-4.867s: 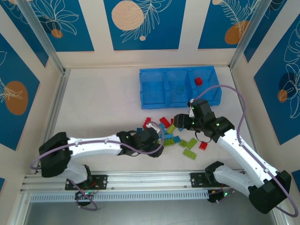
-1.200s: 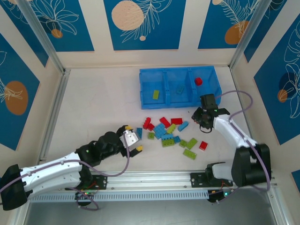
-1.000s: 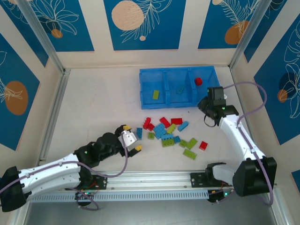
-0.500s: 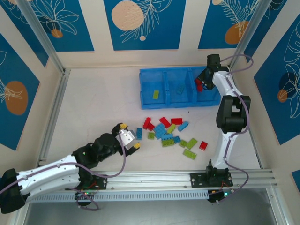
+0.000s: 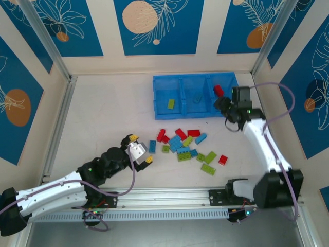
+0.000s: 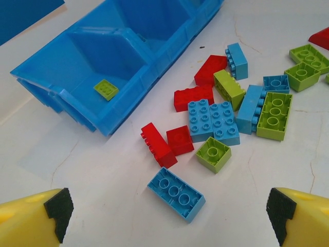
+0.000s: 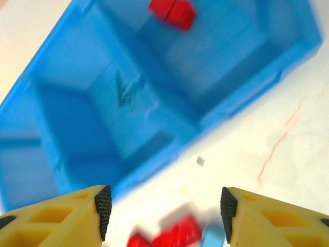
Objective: Sort the legos into containers by color
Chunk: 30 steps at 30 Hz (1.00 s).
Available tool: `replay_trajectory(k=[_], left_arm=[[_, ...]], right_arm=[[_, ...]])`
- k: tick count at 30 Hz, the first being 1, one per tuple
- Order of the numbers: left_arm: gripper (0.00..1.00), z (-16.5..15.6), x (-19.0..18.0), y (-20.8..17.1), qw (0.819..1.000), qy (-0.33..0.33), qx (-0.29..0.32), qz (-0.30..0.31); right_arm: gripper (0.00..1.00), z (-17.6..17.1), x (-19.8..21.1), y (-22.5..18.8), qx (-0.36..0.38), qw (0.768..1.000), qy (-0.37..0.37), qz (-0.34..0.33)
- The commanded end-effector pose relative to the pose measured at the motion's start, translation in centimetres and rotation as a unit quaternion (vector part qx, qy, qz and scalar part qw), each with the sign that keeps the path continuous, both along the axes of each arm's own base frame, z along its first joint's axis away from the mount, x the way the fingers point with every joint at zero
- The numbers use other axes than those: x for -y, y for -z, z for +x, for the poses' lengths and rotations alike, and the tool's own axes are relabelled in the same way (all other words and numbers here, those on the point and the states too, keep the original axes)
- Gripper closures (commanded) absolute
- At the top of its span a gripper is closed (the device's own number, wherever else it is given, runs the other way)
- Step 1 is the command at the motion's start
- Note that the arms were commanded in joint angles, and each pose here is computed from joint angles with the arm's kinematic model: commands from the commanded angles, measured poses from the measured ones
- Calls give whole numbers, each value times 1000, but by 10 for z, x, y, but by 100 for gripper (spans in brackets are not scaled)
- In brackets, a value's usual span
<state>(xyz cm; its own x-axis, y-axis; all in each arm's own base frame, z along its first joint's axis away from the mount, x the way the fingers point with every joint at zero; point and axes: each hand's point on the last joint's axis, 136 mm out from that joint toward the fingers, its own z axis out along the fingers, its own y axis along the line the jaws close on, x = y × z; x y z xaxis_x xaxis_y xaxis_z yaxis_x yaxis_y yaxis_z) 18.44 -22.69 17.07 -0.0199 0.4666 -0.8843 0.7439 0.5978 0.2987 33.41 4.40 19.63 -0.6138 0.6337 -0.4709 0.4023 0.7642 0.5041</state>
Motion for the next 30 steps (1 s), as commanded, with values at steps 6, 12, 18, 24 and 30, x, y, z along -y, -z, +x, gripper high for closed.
replay_trajectory(k=[6, 12, 18, 24, 30], left_arm=[[1, 1, -1, 1, 1000, -6, 7, -5], [0, 2, 1, 6, 1000, -6, 1, 5], [0, 3, 1, 8, 1000, -6, 0, 12], [0, -4, 8, 7, 1000, 21, -2, 3], [0, -21, 21, 3, 996, 83, -3, -22]], right_arm=[[35, -72, -65, 87, -137, 980, -143, -22], [32, -60, -61, 121, -199, 969, -129, -70], [32, -43, -74, 152, -230, 961, -140, -58], [47, -51, -70, 185, -270, 954, -116, -54], [67, -62, -50, 182, -263, 959, -77, -65]])
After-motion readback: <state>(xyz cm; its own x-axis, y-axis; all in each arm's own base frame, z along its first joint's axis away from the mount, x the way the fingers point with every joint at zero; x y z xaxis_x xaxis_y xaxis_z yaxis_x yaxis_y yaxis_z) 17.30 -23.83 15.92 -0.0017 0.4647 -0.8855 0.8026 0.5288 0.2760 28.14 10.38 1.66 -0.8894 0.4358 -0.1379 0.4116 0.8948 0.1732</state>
